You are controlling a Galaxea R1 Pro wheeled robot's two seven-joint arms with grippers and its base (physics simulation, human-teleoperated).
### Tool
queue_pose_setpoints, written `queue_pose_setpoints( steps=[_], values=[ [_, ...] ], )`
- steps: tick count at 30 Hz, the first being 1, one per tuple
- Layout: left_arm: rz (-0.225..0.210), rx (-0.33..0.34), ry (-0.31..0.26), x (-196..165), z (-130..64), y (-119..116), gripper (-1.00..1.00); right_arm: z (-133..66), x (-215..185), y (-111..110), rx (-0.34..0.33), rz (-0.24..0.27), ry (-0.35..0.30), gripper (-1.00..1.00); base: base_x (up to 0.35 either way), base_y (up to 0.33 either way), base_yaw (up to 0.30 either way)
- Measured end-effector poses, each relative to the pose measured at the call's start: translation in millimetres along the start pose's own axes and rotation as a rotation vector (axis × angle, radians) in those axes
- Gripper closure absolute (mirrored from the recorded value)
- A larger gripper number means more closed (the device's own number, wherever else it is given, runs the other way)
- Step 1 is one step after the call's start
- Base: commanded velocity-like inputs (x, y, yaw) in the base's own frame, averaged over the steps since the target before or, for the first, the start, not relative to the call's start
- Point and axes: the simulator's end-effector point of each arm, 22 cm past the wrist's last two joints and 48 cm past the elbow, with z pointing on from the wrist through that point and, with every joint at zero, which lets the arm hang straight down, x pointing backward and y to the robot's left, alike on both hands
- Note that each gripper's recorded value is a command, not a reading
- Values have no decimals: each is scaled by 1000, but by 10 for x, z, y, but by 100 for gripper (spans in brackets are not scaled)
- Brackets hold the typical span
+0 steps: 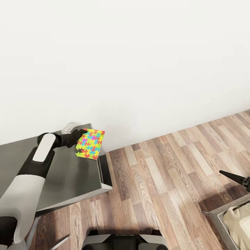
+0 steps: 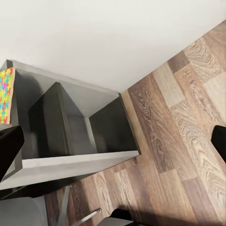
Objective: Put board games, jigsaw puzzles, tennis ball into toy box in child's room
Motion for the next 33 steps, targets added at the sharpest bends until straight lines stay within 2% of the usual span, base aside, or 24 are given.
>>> queue_pose_setpoints(
  steps=[23,33],
  values=[
    [-12,15,0,23,-14,-3,-100,1,0,3,0,-1,0,-100,0,0,-9],
    [-35,27,-1,14,-42,38,-100,5,6,8,-2,0,2,-100,0,0,0]
  ],
)
